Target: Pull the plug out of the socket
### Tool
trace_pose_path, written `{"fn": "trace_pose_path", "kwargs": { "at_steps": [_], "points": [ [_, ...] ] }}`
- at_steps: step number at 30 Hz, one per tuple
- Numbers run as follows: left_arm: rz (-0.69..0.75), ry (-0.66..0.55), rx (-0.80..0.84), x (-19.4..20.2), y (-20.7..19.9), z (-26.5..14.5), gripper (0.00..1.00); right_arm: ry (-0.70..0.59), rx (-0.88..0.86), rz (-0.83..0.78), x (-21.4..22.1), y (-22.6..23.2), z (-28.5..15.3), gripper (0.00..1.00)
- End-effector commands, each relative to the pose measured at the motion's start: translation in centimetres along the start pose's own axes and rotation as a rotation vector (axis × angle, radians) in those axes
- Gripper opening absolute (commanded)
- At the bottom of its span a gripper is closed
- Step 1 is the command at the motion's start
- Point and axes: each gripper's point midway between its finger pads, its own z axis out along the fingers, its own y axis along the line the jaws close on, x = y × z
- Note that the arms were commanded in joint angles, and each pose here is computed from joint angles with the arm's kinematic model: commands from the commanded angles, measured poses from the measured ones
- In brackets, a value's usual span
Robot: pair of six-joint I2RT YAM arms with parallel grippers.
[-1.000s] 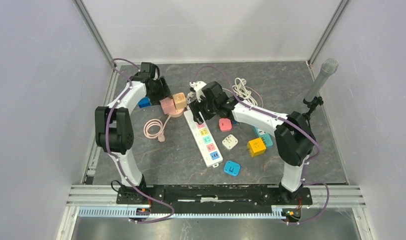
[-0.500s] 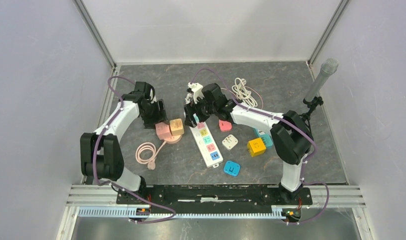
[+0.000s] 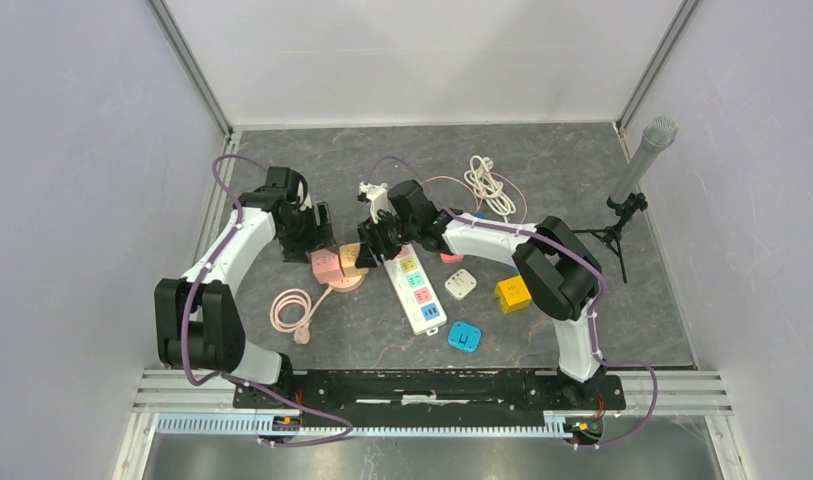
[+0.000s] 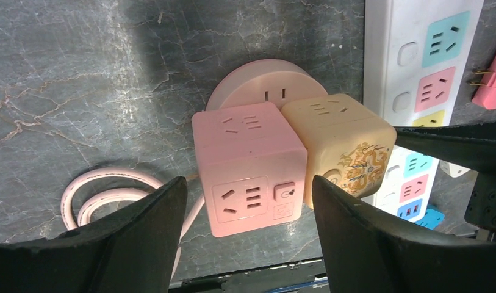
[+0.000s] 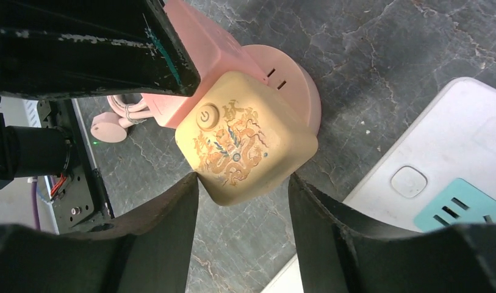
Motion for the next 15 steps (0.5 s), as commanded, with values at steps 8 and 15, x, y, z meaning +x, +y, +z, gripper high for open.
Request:
{"fn": "trace_pose_path", "kwargs": {
  "at_steps": [8, 15],
  "points": [
    [0.016, -0.035, -0.013, 0.0, 0.1, -1.2, 0.79, 0.012, 0.080, 0.025, 0.5, -1.6, 0.5, 0.60],
    [0.004, -0.012, -0.012, -0.3, -0.2, -1.2, 0.76, -0.039, 0.081, 0.047, -1.7, -1.6, 1.0, 0.66]
  ]
}}
